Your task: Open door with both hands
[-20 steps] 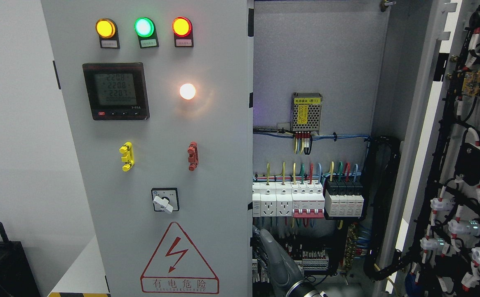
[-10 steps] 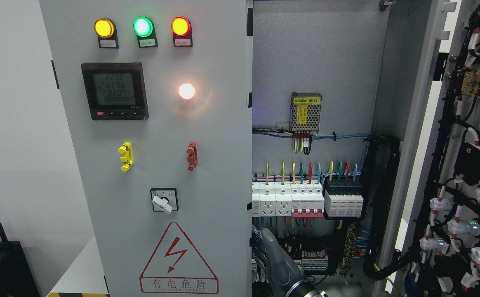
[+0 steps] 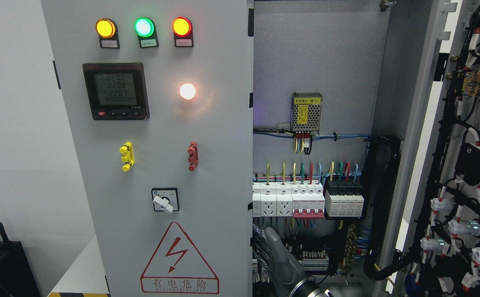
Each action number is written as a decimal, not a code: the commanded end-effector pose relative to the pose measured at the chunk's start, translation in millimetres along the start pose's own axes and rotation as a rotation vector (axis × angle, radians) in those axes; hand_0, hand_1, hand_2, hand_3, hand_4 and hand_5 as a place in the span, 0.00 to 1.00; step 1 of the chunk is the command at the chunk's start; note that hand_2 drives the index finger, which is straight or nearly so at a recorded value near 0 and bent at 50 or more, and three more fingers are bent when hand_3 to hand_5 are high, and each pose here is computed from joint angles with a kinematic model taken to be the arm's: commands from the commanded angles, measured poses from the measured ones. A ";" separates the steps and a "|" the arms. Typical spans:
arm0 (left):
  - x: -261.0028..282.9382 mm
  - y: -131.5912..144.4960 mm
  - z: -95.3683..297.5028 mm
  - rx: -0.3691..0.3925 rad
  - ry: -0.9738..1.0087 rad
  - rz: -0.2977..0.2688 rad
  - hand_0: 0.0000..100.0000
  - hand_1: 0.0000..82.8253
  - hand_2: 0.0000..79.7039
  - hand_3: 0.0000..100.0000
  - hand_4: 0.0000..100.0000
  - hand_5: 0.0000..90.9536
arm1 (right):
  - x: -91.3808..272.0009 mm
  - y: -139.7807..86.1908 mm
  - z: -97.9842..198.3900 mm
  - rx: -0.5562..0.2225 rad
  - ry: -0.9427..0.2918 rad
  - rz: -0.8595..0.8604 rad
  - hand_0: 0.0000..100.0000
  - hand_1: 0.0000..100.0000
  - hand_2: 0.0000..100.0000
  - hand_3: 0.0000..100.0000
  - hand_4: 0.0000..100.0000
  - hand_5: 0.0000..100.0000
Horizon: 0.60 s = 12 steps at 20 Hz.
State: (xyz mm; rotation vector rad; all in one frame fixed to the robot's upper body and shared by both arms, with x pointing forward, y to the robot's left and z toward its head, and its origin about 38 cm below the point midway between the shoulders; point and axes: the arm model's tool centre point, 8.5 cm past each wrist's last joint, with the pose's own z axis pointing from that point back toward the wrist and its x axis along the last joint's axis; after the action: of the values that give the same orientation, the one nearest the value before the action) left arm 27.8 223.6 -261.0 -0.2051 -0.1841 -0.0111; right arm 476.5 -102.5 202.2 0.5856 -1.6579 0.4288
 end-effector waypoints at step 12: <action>19.6 0.2 -2.5 -0.001 -0.029 -0.009 0.00 0.00 0.00 0.00 0.04 0.00 | -0.9 -4.9 4.4 0.038 0.013 0.012 0.00 0.00 0.00 0.00 0.00 0.00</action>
State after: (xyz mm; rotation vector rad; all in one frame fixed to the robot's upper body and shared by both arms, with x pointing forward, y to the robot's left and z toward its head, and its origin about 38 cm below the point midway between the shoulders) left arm 27.7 223.6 -261.0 -0.2051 -0.1840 -0.0110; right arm 475.7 -106.1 201.2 0.6024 -1.6499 0.4637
